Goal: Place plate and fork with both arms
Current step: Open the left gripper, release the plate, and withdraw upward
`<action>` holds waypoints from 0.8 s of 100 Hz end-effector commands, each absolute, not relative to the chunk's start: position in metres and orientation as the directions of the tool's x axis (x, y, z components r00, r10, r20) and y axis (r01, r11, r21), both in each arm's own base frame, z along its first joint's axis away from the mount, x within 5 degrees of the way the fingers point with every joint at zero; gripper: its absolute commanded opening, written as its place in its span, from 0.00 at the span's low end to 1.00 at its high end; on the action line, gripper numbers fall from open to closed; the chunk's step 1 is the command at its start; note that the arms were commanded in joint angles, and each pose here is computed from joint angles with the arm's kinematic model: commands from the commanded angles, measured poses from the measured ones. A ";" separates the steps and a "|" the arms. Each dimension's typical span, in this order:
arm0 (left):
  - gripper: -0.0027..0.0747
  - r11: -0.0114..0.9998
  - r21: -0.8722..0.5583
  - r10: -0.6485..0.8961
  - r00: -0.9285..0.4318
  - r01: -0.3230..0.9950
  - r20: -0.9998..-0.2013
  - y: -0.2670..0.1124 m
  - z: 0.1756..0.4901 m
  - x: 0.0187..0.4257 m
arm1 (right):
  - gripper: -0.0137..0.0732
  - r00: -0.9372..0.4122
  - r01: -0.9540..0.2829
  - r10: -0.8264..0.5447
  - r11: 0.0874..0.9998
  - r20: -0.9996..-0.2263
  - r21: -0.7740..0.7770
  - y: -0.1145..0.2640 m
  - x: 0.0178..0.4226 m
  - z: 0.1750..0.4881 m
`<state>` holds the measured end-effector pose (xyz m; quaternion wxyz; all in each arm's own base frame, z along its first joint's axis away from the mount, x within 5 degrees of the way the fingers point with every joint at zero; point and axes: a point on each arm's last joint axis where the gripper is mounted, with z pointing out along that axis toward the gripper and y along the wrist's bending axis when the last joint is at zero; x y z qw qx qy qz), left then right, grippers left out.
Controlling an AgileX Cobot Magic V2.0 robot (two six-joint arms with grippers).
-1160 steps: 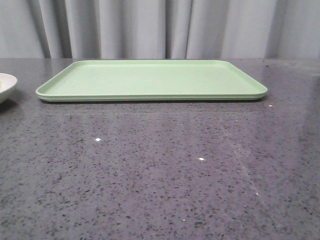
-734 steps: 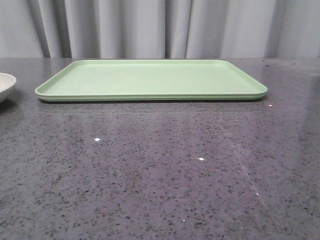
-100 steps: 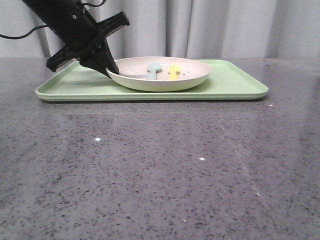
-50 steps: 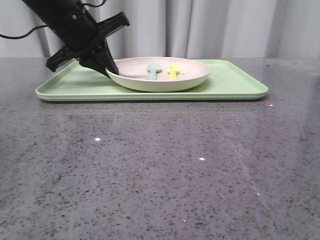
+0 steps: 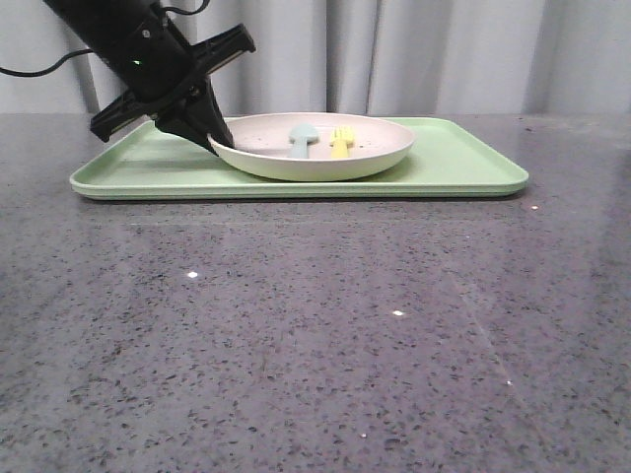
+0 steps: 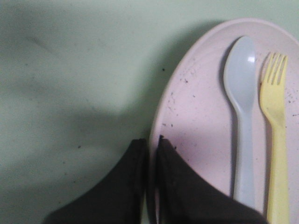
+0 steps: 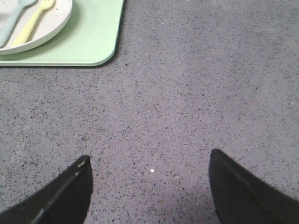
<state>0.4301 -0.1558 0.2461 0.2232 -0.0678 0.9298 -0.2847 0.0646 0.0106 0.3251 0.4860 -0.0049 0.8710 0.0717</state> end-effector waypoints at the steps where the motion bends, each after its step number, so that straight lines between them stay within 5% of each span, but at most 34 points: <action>1: 0.21 0.796 -0.604 -0.298 -0.843 0.040 -0.448 -0.158 0.284 0.426 | 0.76 -0.458 -0.079 0.071 0.990 -0.886 0.120 0.010 0.069 0.339; 28: 0.66 0.796 -0.604 -0.296 -0.845 0.040 -0.446 -0.158 0.284 0.425 | 0.76 -0.458 -0.079 0.071 0.990 -0.886 0.120 0.010 0.069 0.339; 80: 0.67 0.829 -0.551 -0.241 -0.829 0.095 -0.504 -0.151 0.309 0.413 | 0.76 -0.460 -0.079 0.070 0.990 -0.885 0.120 0.010 0.069 0.339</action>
